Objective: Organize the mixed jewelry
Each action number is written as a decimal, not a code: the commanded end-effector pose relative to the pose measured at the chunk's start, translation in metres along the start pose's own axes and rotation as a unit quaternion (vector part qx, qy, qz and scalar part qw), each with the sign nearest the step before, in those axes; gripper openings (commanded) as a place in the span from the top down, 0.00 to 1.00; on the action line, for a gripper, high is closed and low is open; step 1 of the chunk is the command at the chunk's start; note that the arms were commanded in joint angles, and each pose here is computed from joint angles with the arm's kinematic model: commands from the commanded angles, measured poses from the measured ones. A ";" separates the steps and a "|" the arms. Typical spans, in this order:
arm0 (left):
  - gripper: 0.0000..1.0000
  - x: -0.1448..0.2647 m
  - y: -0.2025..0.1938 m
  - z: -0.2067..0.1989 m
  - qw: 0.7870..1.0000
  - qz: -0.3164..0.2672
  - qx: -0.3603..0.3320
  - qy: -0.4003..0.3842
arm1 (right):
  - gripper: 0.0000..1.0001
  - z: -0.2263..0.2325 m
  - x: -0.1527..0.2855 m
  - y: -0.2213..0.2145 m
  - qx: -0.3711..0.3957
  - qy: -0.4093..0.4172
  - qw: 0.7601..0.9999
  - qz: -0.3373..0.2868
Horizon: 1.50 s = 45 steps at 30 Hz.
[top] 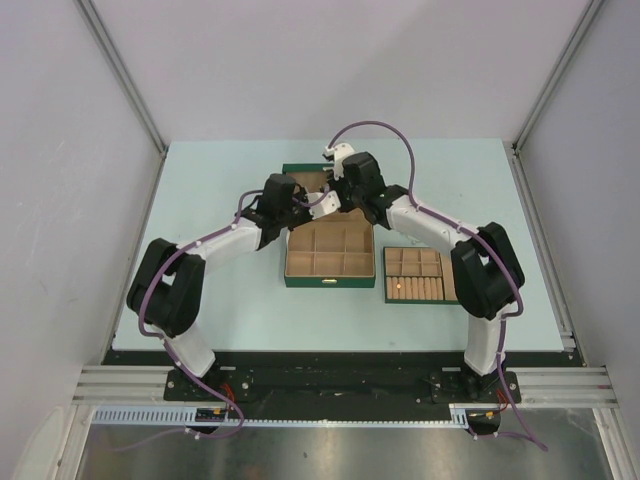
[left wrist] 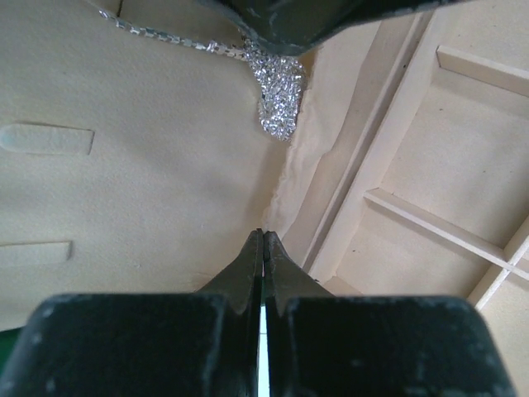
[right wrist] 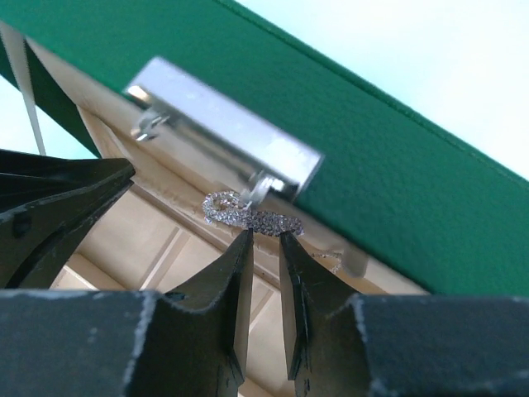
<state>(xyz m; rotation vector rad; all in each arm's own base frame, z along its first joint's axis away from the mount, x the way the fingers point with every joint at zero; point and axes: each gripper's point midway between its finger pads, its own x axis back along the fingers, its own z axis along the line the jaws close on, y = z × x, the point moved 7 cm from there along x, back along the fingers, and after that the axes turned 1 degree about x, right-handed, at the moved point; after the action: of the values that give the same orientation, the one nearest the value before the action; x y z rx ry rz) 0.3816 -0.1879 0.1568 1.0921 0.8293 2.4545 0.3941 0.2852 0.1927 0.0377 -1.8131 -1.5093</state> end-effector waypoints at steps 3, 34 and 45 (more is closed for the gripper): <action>1.00 0.009 0.037 -0.009 0.996 -0.070 0.011 -0.047 | 0.77 0.018 -0.009 0.004 0.007 0.020 1.000 -0.009; 1.00 0.008 0.040 -0.005 0.996 -0.073 0.020 -0.036 | 0.77 0.006 0.019 0.012 0.011 0.003 1.000 -0.016; 1.00 0.006 0.042 -0.005 0.996 -0.078 0.030 -0.039 | 0.69 0.006 0.036 0.021 -0.033 0.076 0.996 -0.045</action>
<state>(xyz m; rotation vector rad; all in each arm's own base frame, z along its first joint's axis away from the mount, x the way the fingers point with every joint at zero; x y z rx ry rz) 0.3718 -0.2083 0.1622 1.1247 0.8572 2.3314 0.3785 0.2786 0.1870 0.0533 -1.7145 -1.4894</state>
